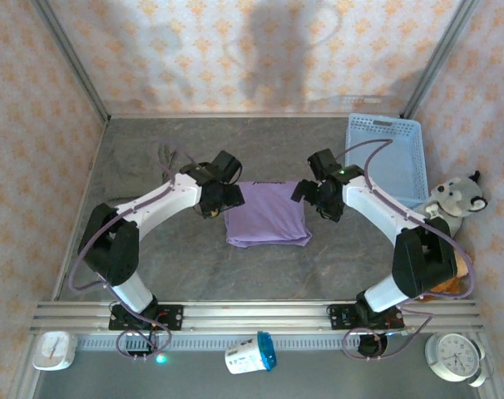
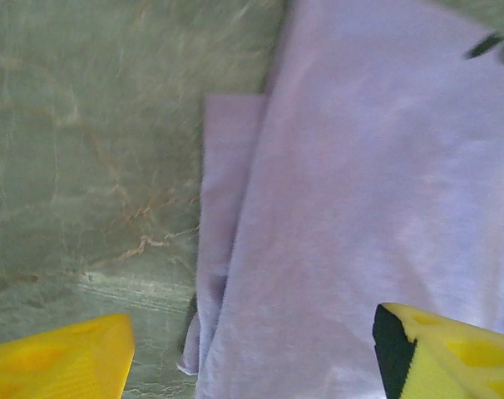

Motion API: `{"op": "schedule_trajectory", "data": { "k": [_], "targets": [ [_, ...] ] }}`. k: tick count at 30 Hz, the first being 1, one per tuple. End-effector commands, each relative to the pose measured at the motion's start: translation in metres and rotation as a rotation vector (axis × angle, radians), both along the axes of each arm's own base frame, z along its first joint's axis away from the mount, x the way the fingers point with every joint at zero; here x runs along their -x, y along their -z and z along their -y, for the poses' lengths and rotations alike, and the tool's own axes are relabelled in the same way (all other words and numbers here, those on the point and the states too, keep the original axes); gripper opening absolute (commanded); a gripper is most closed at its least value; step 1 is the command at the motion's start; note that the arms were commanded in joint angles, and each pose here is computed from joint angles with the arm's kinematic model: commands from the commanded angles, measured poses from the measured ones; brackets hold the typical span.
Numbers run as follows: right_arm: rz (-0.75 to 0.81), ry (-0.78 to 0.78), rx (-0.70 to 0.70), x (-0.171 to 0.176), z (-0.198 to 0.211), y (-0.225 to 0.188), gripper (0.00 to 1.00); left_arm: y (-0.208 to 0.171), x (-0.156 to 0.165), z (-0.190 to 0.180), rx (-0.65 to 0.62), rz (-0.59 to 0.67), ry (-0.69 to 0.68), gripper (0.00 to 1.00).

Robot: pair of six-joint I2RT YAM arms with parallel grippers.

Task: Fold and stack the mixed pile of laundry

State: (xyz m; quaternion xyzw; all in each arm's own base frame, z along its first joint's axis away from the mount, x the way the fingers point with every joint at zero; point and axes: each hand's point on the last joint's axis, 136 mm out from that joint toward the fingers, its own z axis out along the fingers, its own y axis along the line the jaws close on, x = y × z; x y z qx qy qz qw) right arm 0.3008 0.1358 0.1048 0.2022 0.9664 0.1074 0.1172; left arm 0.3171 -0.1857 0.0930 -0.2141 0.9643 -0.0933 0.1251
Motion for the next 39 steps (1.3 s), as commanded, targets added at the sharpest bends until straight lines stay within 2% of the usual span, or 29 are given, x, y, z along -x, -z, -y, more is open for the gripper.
{"op": "schedule_trajectory", "data": {
  "k": [1,10,17,19,22,27,30,34,39],
  "targets": [
    [-0.011,-0.053,0.041,0.007,0.007,-0.002,0.99,0.011,-0.003,0.007,0.083,0.018,-0.124,0.76],
    [-0.001,-0.057,0.050,0.013,0.011,-0.006,0.99,0.040,-0.009,0.006,-0.013,0.011,-0.120,0.71],
    [0.006,-0.043,0.085,0.019,0.021,-0.008,1.00,0.064,-0.008,0.025,-0.094,-0.036,-0.019,0.64],
    [0.007,-0.039,0.093,0.021,0.023,-0.008,1.00,0.070,-0.006,0.029,-0.115,-0.041,0.006,0.55],
    [0.012,-0.035,0.097,0.022,0.025,-0.010,1.00,0.095,-0.001,0.028,-0.159,-0.092,0.030,0.32],
    [0.022,-0.030,0.110,0.022,0.028,-0.013,0.99,0.111,-0.001,0.025,-0.218,-0.128,0.105,0.09],
    [0.027,-0.028,0.113,0.019,0.027,-0.014,0.99,0.109,-0.006,0.024,-0.261,-0.131,0.170,0.00],
    [0.030,-0.021,0.111,0.014,0.026,-0.016,0.99,0.084,-0.021,0.017,-0.334,-0.091,0.257,0.00],
    [0.036,-0.003,0.102,0.007,0.023,-0.018,0.99,0.027,-0.044,0.000,-0.471,0.001,0.388,0.00]
  ]
}}
